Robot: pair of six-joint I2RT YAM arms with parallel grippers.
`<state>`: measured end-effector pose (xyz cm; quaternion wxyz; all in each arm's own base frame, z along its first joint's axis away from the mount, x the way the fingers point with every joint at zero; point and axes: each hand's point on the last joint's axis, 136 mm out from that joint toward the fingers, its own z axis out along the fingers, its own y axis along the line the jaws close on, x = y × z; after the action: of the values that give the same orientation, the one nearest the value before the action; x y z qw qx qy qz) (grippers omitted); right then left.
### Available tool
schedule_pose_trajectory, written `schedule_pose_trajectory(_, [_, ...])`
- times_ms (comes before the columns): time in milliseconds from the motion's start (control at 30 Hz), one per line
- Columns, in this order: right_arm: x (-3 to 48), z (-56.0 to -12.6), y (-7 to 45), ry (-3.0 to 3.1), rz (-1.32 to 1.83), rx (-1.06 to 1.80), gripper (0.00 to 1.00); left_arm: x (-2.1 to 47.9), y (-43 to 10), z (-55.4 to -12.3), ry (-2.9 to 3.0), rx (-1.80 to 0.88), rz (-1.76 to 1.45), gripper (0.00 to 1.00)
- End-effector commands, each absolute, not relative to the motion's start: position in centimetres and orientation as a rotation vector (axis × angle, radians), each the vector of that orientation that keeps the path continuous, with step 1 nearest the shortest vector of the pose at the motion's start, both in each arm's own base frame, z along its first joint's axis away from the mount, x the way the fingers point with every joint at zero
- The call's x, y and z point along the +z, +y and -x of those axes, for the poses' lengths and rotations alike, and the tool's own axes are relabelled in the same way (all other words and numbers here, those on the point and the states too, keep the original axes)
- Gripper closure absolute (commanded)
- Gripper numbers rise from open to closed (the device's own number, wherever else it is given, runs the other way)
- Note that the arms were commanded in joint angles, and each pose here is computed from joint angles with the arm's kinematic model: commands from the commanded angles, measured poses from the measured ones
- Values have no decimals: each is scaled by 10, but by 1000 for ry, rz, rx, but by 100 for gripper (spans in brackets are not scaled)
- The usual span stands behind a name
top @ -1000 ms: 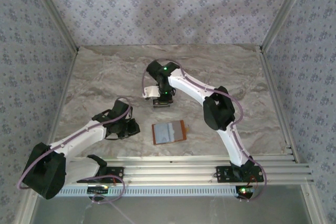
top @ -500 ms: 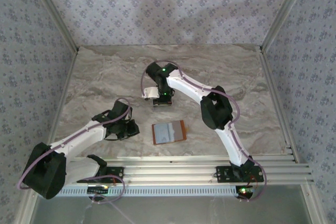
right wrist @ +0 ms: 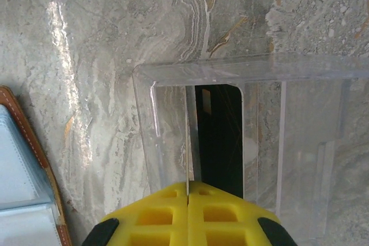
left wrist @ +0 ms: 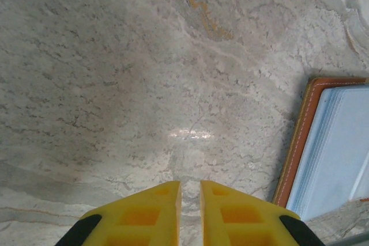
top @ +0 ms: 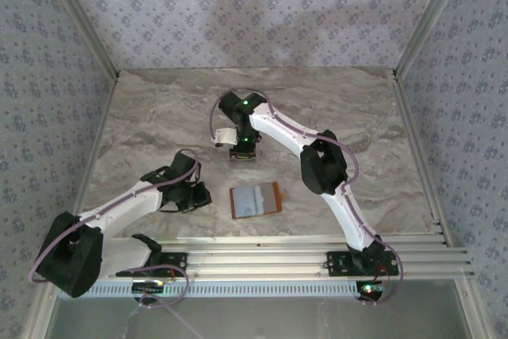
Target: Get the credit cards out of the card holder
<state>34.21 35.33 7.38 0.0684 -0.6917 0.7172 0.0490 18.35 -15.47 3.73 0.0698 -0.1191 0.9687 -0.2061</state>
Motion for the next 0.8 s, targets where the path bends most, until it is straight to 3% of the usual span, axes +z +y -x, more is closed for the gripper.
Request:
schedule_pose_trajectory(0, [74, -341, 352, 2202, 2070, 156, 90, 39, -157, -185, 2917, -638, 335, 83])
schedule_pose_trajectory(533, [105, -375, 347, 2114, 1976, -38, 84, 42, -159, -187, 2905, -657, 332, 83])
schedule_pose_trajectory(767, [136, -370, 356, 2167, 1757, 96, 83, 56, -176, -195, 2862, -774, 271, 87])
